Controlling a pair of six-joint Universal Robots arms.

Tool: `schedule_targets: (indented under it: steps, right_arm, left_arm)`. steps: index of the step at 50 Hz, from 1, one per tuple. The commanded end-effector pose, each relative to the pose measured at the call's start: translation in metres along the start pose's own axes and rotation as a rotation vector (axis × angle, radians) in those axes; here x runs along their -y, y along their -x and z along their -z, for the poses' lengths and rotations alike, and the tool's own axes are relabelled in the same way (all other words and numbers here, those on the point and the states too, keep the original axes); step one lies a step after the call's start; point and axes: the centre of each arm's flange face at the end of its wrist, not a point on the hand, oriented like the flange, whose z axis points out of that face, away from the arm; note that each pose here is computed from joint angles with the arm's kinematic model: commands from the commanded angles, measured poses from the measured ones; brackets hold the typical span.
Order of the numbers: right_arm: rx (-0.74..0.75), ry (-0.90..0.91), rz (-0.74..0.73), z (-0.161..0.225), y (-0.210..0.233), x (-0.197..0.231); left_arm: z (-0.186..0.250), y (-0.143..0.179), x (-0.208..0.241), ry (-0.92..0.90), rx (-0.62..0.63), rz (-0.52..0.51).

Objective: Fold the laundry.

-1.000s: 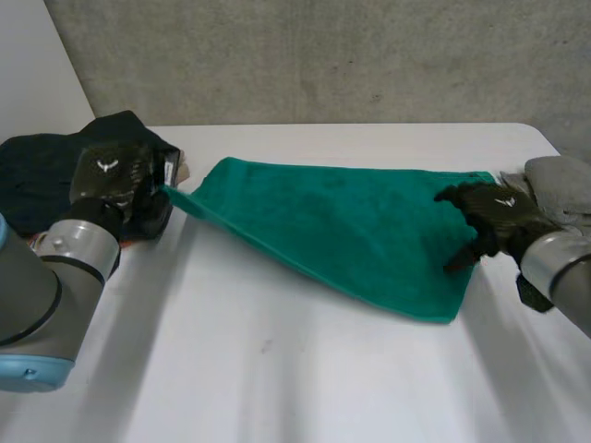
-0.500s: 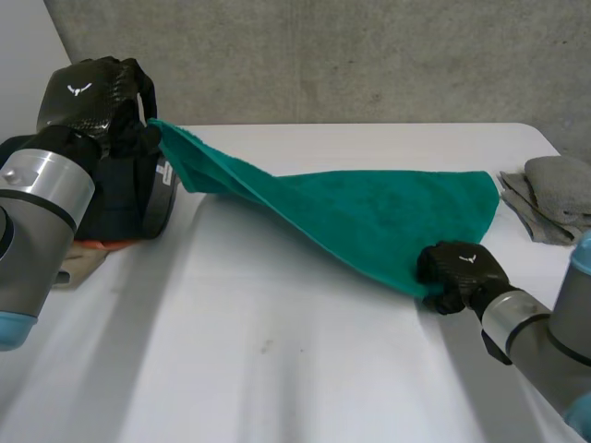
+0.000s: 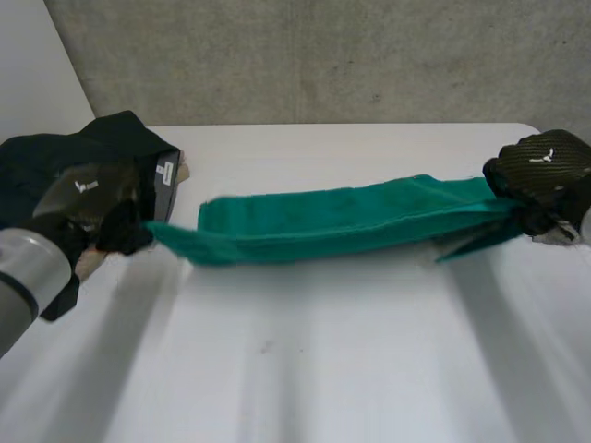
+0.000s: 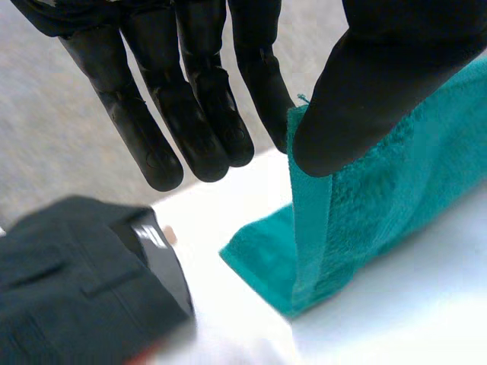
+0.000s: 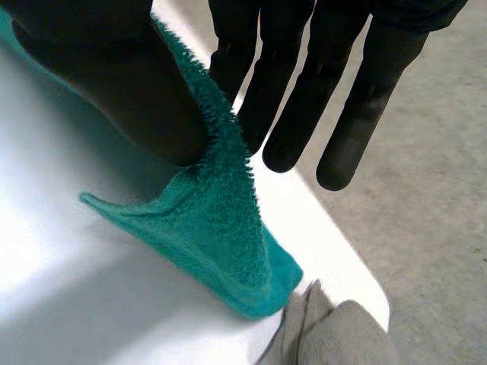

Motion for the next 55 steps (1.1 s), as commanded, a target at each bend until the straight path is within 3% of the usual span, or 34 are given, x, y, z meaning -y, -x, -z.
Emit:
schedule_targets:
  steps: [1,8,13,18,22,26,32,40,44,49,55]
  right_arm:
    - [0.191,0.145,0.154,-0.001,0.012,-0.003]
    - [0.118,0.199,0.214,-0.046,0.020,-0.016]
    - [-0.004,0.119,0.252,-0.078,0.018,-0.008]
    - [-0.318,-0.207,0.254,-0.104,-0.023,0.052]
    - [-0.569,-0.513,0.235,-0.094,-0.064,0.105]
    - [-0.659,-0.758,0.248,-0.072,-0.082,0.140]
    - [-0.475,-0.759,0.303,-0.069,-0.071,0.131]
    - [-0.020,-0.474,0.278,-0.081,-0.020,0.065]
    - [0.102,-0.330,0.319,-0.085,0.006,0.030]
    - [0.201,-0.188,0.325,-0.085,0.043,-0.002]
    - [0.179,-0.160,0.235,-0.084,0.063,-0.007]
  left_arm:
    - [0.011,-0.015,-0.021,0.130,-0.077,-0.079]
    - [-0.031,-0.018,-0.041,0.146,-0.054,-0.125]
    - [-0.072,-0.011,-0.021,0.009,0.004,-0.131]
    - [-0.108,0.005,0.061,-0.351,0.100,-0.113]
    - [-0.110,0.030,0.134,-0.662,0.232,-0.058]
    - [-0.099,0.055,0.180,-0.856,0.339,0.001]
    - [-0.098,0.059,0.168,-0.749,0.311,0.015]
    - [-0.096,0.051,0.080,-0.467,0.254,0.022]
    - [-0.091,0.033,0.031,-0.351,0.193,0.022]
    - [-0.079,-0.001,-0.029,-0.198,0.085,0.021]
    - [-0.061,-0.040,-0.072,-0.085,0.013,0.013]
